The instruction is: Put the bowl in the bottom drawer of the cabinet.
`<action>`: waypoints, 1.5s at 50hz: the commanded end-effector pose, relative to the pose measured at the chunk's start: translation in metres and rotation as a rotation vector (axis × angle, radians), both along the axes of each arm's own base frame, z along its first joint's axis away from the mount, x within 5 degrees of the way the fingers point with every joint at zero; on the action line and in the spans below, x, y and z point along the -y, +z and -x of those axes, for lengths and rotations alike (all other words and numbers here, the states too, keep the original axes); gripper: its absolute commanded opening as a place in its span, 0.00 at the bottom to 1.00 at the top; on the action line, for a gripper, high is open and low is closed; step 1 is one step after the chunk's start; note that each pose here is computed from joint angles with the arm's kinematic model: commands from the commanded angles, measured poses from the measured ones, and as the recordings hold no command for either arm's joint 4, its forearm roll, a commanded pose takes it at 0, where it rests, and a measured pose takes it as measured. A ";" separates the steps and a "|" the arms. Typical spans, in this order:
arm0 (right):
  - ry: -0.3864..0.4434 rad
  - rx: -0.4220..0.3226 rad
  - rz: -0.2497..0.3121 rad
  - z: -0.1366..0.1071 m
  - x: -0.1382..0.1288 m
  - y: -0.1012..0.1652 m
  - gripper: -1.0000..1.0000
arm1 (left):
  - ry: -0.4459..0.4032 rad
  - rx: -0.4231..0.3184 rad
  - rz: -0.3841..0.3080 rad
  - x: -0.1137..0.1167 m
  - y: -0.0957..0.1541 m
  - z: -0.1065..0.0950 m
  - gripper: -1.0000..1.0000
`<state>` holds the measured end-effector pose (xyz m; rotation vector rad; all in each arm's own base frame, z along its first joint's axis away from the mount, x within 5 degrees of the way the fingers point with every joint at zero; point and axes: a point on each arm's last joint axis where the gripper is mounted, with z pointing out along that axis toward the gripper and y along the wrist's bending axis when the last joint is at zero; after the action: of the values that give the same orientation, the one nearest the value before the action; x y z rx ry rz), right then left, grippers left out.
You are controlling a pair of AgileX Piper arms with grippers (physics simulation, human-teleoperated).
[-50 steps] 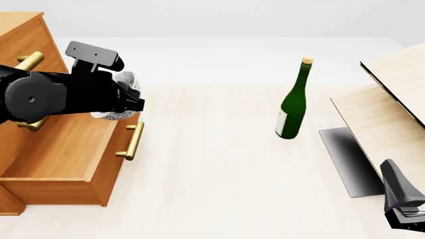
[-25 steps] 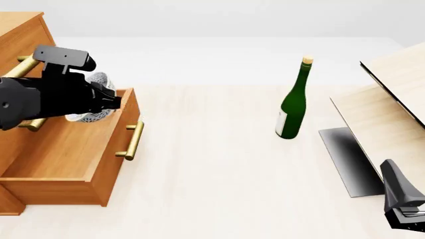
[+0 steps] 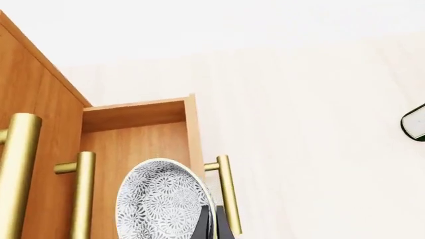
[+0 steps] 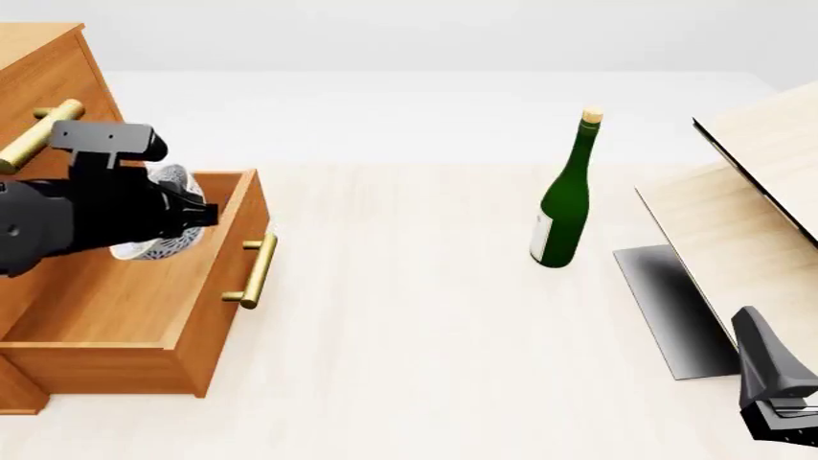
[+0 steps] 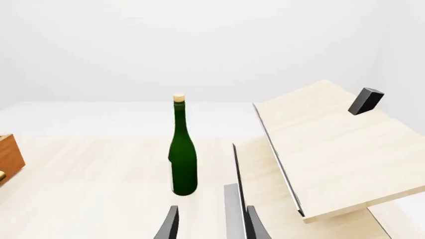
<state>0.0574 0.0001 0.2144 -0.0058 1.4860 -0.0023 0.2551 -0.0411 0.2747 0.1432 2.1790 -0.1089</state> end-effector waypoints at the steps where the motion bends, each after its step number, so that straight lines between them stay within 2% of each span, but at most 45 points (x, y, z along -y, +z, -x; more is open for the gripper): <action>1: 0.000 0.000 0.000 0.000 0.000 0.000 1.00 | 0.015 -0.012 0.001 -0.003 -0.011 -0.002 0.00; 31: 0.000 0.000 0.000 0.000 0.000 0.000 1.00 | 0.082 -0.042 0.016 -0.016 -0.033 -0.011 0.00; 52: 0.000 0.000 0.000 0.000 0.000 0.000 1.00 | 0.118 -0.068 -0.016 -0.031 -0.038 -0.010 0.00; 62: 0.000 0.000 0.000 0.000 0.000 0.000 1.00 | 0.121 -0.088 -0.022 -0.033 -0.054 -0.015 0.00; 65: 0.000 0.000 0.000 0.000 0.000 0.000 1.00 | 0.130 -0.089 -0.025 -0.036 -0.048 -0.013 0.00; 67: 0.000 0.000 0.000 0.000 0.000 0.000 1.00 | 0.134 -0.093 -0.027 -0.038 -0.057 -0.014 0.00; 69: 0.000 0.000 0.000 0.000 0.000 0.000 1.00 | 0.136 -0.095 -0.026 -0.038 -0.052 -0.012 0.00; 75: 0.000 0.000 0.000 0.000 0.000 0.000 1.00 | 0.136 -0.085 -0.043 -0.042 -0.055 -0.014 0.00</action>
<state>0.0574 0.0001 0.2144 -0.0058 1.4860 -0.0023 0.2678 -0.0042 0.2208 -0.0068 2.2763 -0.0209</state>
